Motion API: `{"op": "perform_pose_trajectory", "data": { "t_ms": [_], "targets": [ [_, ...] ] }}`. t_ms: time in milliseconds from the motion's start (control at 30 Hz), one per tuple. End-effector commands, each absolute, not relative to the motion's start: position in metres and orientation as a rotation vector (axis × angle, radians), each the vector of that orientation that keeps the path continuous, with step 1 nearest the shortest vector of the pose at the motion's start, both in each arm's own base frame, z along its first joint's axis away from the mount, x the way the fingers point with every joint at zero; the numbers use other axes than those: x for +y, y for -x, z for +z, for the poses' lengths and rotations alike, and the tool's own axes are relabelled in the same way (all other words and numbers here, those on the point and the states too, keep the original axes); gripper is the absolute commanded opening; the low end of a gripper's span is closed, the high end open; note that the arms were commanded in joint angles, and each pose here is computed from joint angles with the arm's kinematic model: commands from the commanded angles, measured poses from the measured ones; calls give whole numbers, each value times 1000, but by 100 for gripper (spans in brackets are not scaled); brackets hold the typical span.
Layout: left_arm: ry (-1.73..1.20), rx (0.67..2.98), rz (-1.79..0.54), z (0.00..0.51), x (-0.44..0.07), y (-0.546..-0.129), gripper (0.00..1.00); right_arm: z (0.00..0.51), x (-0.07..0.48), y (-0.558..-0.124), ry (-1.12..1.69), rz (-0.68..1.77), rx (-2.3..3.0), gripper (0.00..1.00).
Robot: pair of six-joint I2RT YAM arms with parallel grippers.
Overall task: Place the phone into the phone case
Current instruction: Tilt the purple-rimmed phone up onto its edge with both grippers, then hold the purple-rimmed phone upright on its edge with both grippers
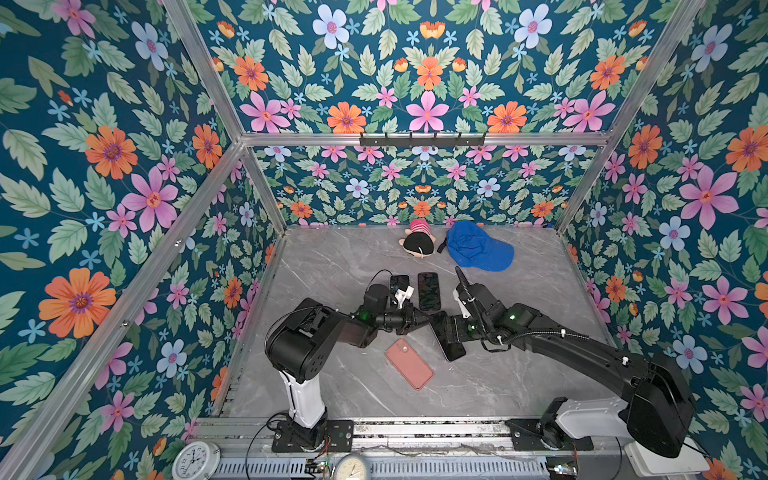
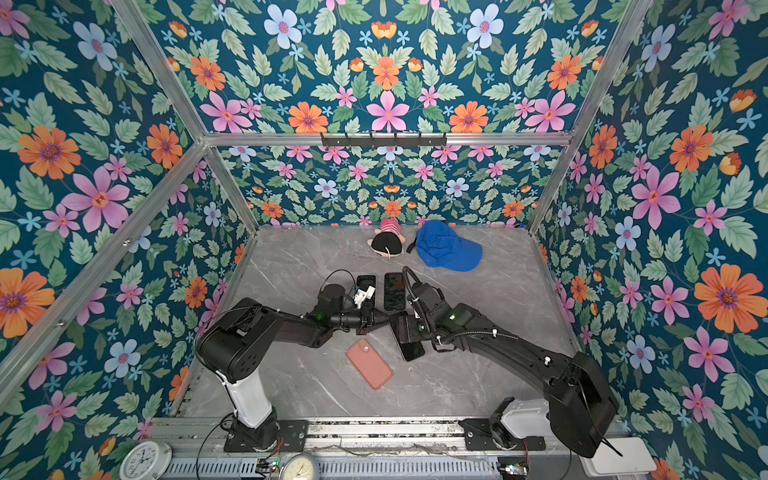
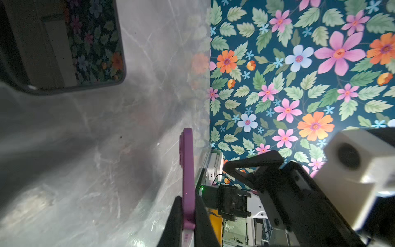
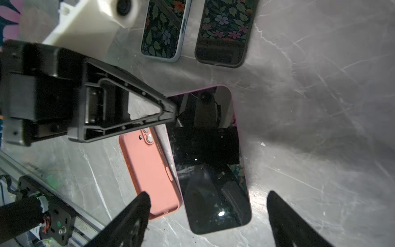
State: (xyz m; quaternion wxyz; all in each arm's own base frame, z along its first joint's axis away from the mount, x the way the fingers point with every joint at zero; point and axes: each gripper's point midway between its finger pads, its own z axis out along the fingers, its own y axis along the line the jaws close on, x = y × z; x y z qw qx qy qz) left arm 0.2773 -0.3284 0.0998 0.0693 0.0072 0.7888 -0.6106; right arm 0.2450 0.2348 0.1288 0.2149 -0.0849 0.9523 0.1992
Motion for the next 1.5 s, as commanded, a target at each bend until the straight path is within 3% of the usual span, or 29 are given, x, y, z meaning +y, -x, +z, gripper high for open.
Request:
{"op": "perform_pose_trajectory", "data": {
  "t_ms": [0, 367, 867, 1267, 1467],
  "targets": [
    [-20, 2251, -1889, 127, -328, -290, 8, 144, 240, -244, 194, 680, 2628, 85],
    [272, 1976, -2043, 155, -297, -319, 4, 197, 225, -268, -221, 1193, 2328, 83],
    [466, 1796, -2031, 163, -274, -335, 0, 197, 221, -280, -500, 1615, 2131, 76],
    [499, 1784, -2034, 161, -274, -341, 0, 190, 224, -285, -516, 1661, 2112, 60],
    [489, 1767, -2048, 169, -274, -340, 0, 179, 224, -287, -530, 1652, 2124, 58]
  ]
}}
